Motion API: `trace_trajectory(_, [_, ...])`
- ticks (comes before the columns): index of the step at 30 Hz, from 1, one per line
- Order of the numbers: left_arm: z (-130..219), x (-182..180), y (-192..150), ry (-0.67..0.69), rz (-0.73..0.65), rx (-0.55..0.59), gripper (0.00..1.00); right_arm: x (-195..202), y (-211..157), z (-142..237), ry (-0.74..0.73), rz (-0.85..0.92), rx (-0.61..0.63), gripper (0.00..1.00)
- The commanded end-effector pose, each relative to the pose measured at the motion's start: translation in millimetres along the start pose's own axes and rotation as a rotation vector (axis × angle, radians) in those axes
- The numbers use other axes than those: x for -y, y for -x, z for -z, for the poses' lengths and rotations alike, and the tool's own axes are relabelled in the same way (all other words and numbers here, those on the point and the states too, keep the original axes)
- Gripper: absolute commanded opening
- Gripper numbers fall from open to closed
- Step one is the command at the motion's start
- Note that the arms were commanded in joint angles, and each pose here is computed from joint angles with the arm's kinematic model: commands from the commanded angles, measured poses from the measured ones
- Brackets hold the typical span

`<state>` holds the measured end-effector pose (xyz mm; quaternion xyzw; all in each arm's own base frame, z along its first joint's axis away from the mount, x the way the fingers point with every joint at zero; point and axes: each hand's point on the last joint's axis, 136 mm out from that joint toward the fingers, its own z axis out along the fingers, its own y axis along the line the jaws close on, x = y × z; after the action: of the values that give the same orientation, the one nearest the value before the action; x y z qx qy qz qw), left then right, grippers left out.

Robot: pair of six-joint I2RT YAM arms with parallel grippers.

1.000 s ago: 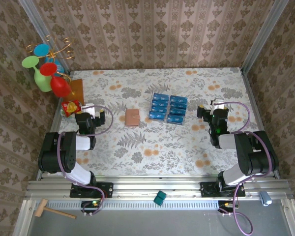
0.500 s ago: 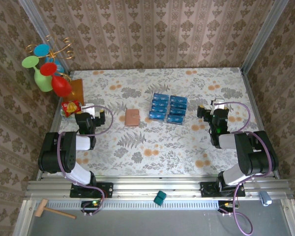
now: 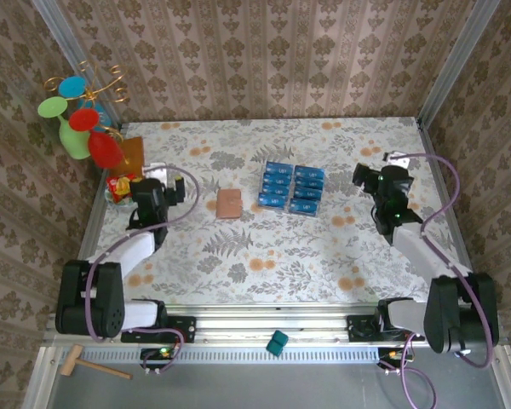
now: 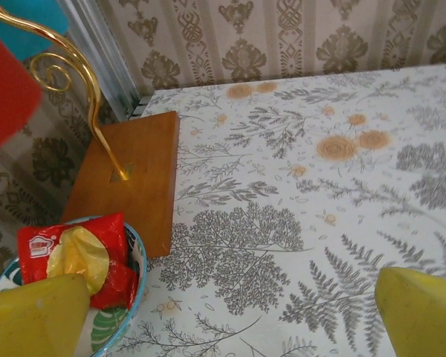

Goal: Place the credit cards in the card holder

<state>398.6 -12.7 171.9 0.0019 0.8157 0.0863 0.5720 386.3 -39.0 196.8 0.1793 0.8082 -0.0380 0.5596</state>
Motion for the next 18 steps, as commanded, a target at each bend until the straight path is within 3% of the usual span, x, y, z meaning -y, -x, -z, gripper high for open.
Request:
trace_trajectory(1, [13.9, 3.9, -14.3, -0.007, 0.094, -0.19, 1.0, 20.6, -27.9, 18.2, -0.097, -0.122, -0.176, 1.0])
trace_trajectory(10, [38.2, 105.6, 19.0, -0.482, 0.318, -0.358, 1.0, -23.4, -61.7, 53.2, 0.16, -0.164, -0.423, 1.0])
trace_trajectory(18, [53.9, 199.5, 25.6, -0.784, 0.332, -0.388, 1.0, -36.0, -101.2, 68.7, 0.146, -0.183, -0.578, 0.96])
